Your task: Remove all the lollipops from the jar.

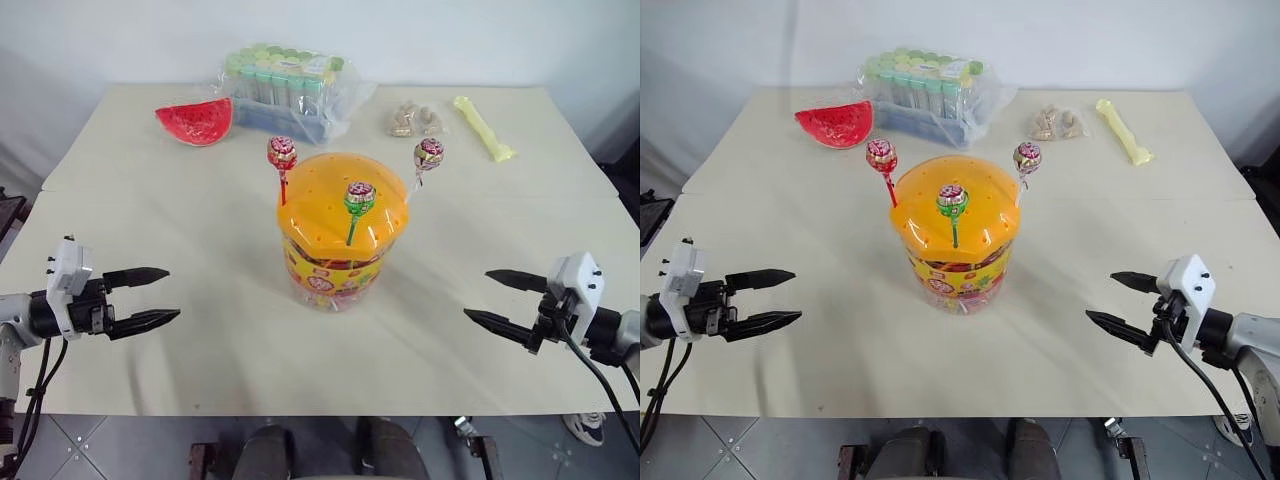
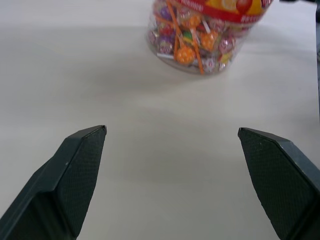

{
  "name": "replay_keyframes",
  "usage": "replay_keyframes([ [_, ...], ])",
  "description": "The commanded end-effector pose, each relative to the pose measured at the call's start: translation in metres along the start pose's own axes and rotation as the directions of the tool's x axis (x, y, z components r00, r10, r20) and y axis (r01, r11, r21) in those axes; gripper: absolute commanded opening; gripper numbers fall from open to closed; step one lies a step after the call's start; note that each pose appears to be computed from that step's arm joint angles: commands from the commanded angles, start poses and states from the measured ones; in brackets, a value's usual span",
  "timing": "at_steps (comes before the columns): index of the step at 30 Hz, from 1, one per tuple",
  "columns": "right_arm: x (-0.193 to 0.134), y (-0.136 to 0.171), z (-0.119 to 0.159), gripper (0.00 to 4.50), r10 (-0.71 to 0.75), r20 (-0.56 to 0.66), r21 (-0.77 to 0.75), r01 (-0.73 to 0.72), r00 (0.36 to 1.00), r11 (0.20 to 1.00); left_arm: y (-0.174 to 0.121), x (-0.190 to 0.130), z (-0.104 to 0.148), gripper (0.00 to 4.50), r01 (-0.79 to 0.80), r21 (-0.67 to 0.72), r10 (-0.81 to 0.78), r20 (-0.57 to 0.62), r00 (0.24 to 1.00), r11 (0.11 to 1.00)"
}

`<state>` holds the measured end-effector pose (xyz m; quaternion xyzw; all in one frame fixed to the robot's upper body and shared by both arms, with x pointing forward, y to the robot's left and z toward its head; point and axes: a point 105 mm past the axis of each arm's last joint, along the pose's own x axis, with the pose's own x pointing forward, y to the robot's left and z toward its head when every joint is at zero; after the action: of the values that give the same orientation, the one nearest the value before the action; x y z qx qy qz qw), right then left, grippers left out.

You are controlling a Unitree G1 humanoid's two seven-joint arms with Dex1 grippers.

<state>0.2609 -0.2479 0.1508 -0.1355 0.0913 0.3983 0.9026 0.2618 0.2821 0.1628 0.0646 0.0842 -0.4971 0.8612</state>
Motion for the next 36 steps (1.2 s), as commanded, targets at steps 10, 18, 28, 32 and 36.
replay_keyframes([
  [10, 0.000, -0.002, 0.015, 4.48, 0.014, 0.032, -0.037, -0.013, 0.999, 0.999, 0.001, -0.006, 0.021, 4.50, -0.074, 0.015, 0.074, 0.008, 0.997, 0.997],
  [18, -0.001, 0.007, 0.039, 4.48, 0.085, 0.091, -0.068, -0.079, 0.992, 0.995, -0.009, -0.006, 0.074, 4.50, -0.005, 0.144, -0.008, 0.086, 0.996, 0.990],
  [28, 0.004, 0.032, 0.096, 4.48, 0.186, 0.276, -0.131, -0.155, 0.943, 0.979, -0.027, 0.037, 0.135, 4.50, 0.210, 0.336, -0.273, 0.150, 0.950, 0.918],
  [32, 0.000, 0.046, 0.114, 4.48, 0.209, 0.332, -0.147, -0.168, 0.920, 0.975, -0.032, 0.060, 0.147, 4.50, 0.332, 0.388, -0.409, 0.134, 0.902, 0.860],
  [36, -0.002, 0.055, 0.111, 4.48, 0.182, 0.337, -0.124, -0.149, 0.924, 0.981, -0.031, 0.090, 0.166, 4.50, 0.401, 0.419, -0.518, 0.216, 0.828, 0.815],
])
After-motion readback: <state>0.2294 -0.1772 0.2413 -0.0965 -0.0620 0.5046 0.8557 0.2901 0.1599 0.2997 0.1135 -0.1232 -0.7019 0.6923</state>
